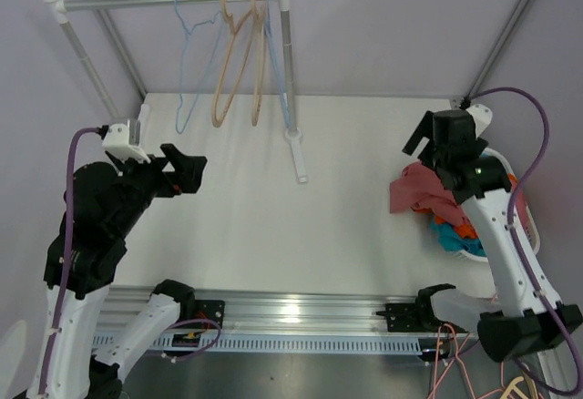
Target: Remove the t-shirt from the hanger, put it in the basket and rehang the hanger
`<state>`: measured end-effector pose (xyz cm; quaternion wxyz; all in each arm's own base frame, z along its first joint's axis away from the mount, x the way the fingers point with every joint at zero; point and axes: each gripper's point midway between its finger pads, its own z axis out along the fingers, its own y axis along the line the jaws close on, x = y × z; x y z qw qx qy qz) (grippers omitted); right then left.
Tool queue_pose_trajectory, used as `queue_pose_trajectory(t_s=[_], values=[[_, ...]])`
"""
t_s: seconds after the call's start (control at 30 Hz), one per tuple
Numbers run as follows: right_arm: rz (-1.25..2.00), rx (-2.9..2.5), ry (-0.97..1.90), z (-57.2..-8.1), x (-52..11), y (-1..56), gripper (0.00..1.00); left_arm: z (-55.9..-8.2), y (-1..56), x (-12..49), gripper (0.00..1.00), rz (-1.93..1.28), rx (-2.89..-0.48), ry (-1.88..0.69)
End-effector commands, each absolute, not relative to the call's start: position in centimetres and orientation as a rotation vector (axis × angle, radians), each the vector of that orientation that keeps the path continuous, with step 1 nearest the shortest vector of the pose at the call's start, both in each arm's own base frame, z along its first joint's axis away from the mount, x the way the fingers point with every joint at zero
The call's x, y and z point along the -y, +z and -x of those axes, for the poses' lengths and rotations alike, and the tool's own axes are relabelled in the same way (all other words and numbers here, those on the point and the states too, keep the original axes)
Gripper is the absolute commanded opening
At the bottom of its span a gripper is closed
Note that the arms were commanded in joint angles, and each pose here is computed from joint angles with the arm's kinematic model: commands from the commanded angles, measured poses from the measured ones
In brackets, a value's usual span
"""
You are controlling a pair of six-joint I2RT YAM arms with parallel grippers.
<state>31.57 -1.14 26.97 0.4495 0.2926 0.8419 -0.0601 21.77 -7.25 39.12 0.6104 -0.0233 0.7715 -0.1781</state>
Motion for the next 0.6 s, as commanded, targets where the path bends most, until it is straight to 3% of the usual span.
queue_pose_trajectory(t_s=[0.0, 0.2, 0.37, 0.57], values=[[-0.392, -1.989, 0.159, -30.5, -5.0, 31.9, 0.99, -20.5, 38.9, 8.7, 1.0, -0.026, -1.759, -0.494], [-0.058, -1.951, 0.549, -26.0, -11.8, 31.1, 0.99, -17.2, 35.6, 11.0, 0.99, -0.157, -1.73, -0.663], [0.026, -1.938, 0.622, -24.0, -12.7, 28.9, 0.99, -16.6, 30.0, 11.7, 1.0, -0.17, -1.795, -0.712], [0.078, -1.953, 0.61, -23.4, -12.6, 27.7, 0.99, -16.6, 28.3, 11.4, 0.99, -0.158, -1.818, -0.698]])
